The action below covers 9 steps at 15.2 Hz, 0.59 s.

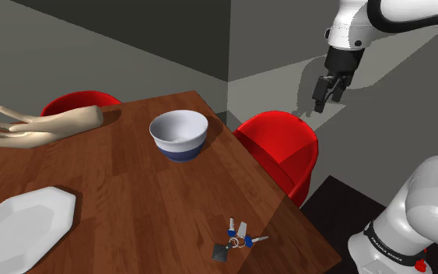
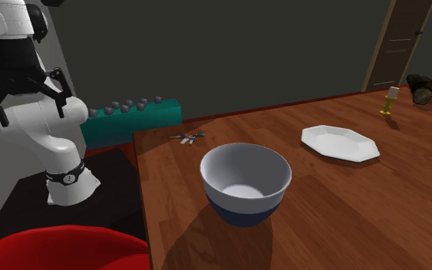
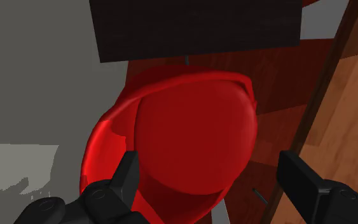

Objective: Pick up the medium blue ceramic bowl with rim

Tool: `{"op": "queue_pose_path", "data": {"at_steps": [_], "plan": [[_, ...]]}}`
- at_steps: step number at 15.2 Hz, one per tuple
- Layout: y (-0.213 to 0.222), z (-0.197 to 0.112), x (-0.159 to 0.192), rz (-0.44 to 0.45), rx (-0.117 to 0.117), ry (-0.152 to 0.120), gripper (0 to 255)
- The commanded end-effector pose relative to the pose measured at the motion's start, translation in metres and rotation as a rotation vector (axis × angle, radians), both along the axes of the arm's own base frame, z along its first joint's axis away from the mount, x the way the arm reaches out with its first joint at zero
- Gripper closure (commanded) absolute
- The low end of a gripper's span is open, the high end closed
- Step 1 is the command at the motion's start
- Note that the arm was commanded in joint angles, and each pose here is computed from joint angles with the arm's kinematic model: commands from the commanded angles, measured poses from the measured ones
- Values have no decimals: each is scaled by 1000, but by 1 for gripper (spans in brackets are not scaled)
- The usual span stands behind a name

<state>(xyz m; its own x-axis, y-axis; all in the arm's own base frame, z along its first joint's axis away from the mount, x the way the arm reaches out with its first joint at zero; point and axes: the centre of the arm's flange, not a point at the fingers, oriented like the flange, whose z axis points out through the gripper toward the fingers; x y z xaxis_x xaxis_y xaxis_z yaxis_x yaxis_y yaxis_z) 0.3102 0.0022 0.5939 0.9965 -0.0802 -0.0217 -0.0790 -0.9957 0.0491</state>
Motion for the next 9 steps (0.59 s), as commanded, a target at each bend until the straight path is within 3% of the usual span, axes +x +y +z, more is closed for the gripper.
{"op": "queue_pose_path", "data": {"at_steps": [1, 9], "plan": [[0, 0, 0, 0, 0, 0, 0], [46, -26, 85, 8, 76, 1, 0]]}}
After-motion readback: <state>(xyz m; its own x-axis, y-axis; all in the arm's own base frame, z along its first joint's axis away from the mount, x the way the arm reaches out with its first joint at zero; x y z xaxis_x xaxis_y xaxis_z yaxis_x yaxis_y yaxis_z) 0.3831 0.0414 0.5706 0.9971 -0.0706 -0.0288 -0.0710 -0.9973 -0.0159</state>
